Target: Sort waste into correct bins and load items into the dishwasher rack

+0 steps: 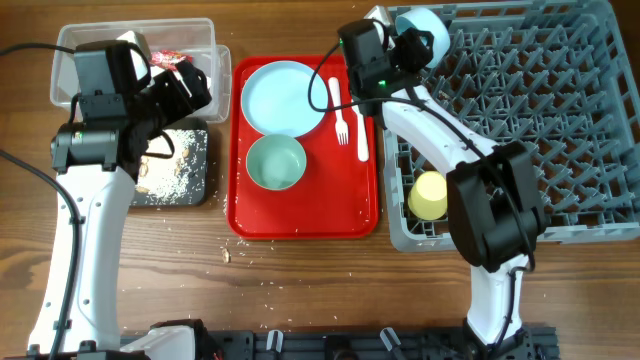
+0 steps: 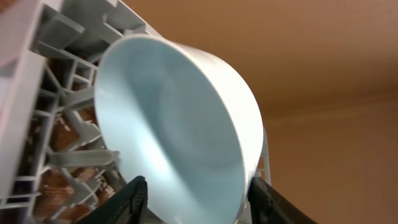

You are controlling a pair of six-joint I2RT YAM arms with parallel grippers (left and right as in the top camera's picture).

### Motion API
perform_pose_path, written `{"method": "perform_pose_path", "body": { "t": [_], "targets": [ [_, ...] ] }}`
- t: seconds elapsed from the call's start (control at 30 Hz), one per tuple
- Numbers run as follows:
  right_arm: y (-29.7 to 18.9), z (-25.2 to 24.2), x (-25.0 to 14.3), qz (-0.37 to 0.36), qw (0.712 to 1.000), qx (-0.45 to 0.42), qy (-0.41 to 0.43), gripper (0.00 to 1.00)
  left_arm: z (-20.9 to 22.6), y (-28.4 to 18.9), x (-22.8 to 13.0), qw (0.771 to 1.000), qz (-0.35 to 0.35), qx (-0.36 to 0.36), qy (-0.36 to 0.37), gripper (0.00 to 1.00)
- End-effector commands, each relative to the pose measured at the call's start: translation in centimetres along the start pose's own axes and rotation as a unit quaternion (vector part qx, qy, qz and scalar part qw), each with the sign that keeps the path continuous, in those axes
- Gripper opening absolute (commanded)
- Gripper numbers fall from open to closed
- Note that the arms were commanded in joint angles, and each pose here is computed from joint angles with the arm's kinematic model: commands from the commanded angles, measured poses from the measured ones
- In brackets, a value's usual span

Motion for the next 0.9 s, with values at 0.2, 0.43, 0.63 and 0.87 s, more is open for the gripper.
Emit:
{"method": "perform_pose_path", "body": {
  "t": [0.2, 0.43, 0.63, 0.87],
  "targets": [
    [-4.5, 2.2, 3.9, -0.093, 0.993, 0.075, 0.024, 0.7, -0.1, -0.4, 0.6, 1.0, -0.012, 0.002, 0.006, 1.0],
    [-14.2, -0.4, 8.0, -0.267, 0.89, 0.333, 0.163, 0.73, -0.1, -0.5, 0.6, 1.0, -0.013, 0.001, 0.006, 1.0],
    [-20.0, 7.4, 4.0, -0.096, 0.739, 0.618, 0.253, 0.59, -0.1, -0.5, 0.6, 1.0, -0.013, 0.001, 0.006, 1.0],
    [-18.4, 19.3, -0.9, 0.096, 0.698, 0.672, 0.228, 0.46, -0.1, -0.5, 0.6, 1.0, -0.013, 0.001, 0.006, 1.0]
  ]
}}
Point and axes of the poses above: each gripper's point midway between its finger pads, its own y axis out along the fingers, its own z axis along the line the jaws close on, x = y × z, the point moved 2 cm from there along -y, back along the fingers, and after that the axes turned 8 degrees about -y, right-handed, at the moved point
